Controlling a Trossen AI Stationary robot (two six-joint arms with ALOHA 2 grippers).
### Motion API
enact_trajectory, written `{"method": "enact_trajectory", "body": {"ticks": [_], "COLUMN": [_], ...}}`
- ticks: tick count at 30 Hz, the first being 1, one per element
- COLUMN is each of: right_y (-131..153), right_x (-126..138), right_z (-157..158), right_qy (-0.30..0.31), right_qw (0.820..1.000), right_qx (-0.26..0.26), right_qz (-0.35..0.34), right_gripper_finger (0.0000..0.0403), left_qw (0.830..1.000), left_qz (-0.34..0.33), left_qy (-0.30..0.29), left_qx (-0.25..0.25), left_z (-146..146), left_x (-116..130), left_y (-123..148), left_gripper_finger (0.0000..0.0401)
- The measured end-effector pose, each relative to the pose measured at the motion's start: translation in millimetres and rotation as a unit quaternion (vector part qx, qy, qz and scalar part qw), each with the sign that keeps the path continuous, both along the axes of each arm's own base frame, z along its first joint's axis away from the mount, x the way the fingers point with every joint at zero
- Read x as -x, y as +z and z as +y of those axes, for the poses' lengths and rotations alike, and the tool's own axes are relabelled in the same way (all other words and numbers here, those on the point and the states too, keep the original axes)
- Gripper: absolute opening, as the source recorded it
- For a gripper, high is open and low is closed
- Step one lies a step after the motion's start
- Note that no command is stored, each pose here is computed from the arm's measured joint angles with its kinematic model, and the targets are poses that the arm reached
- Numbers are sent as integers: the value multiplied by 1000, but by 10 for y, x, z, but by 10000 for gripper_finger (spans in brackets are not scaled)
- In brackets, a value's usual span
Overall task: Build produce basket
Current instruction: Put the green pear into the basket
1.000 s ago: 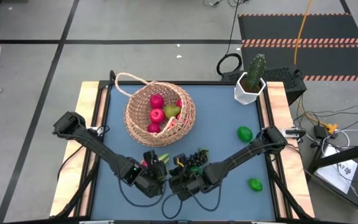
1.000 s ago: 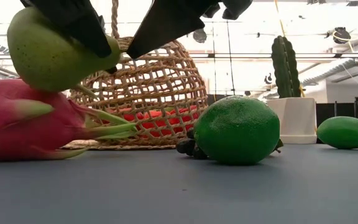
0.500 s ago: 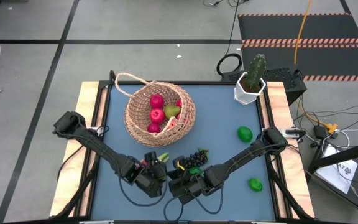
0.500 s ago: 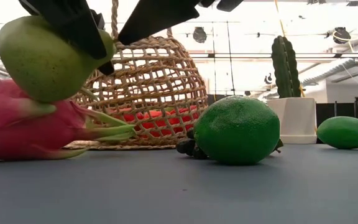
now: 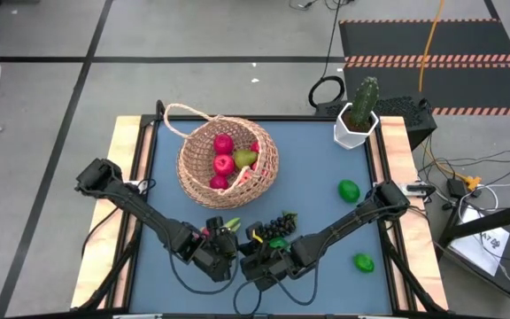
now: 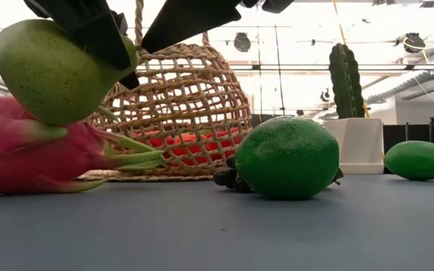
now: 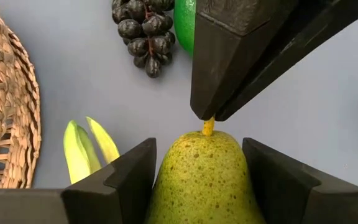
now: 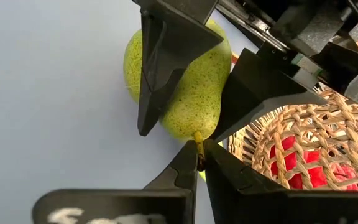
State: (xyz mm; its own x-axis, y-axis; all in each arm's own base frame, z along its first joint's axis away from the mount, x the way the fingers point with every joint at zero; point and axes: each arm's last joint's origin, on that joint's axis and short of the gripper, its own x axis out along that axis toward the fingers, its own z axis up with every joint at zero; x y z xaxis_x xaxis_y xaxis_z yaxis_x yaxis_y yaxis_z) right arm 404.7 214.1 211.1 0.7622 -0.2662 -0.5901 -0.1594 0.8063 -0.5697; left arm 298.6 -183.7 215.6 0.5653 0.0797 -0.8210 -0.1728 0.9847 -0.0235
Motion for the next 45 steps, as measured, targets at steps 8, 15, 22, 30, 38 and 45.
{"method": "enact_trajectory", "body": {"ticks": [8, 15, 22, 30, 38, 45], "right_y": [0, 0, 0, -2, 69, 311], "right_x": [0, 0, 0, 1, 18, 100], "right_z": [0, 0, 0, 1, 38, 18], "right_qy": [0, 0, 0, 2, 11, 8], "right_qw": [1000, 1000, 1000, 1000, 999, 999], "right_qx": [0, 0, 0, -2, -38, -44], "right_qz": [0, 0, 0, 2, -8, -32], "right_gripper_finger": [13, 13, 13, 15, 136, 255], "left_qw": [1000, 1000, 1000, 1000, 1000, 1000], "left_qz": [1, 1, 2, 2, 4, -1], "left_qy": [-1, -3, -4, -5, -8, -14], "left_qx": [0, -1, -1, 0, -2, -5], "left_z": [0, 0, -1, -1, 0, -5], "left_x": [1, 1, 1, 1, 4, -4], "left_y": [-1, -1, -1, 0, -3, 3], "left_gripper_finger": [234, 234, 234, 234, 234, 234]}}
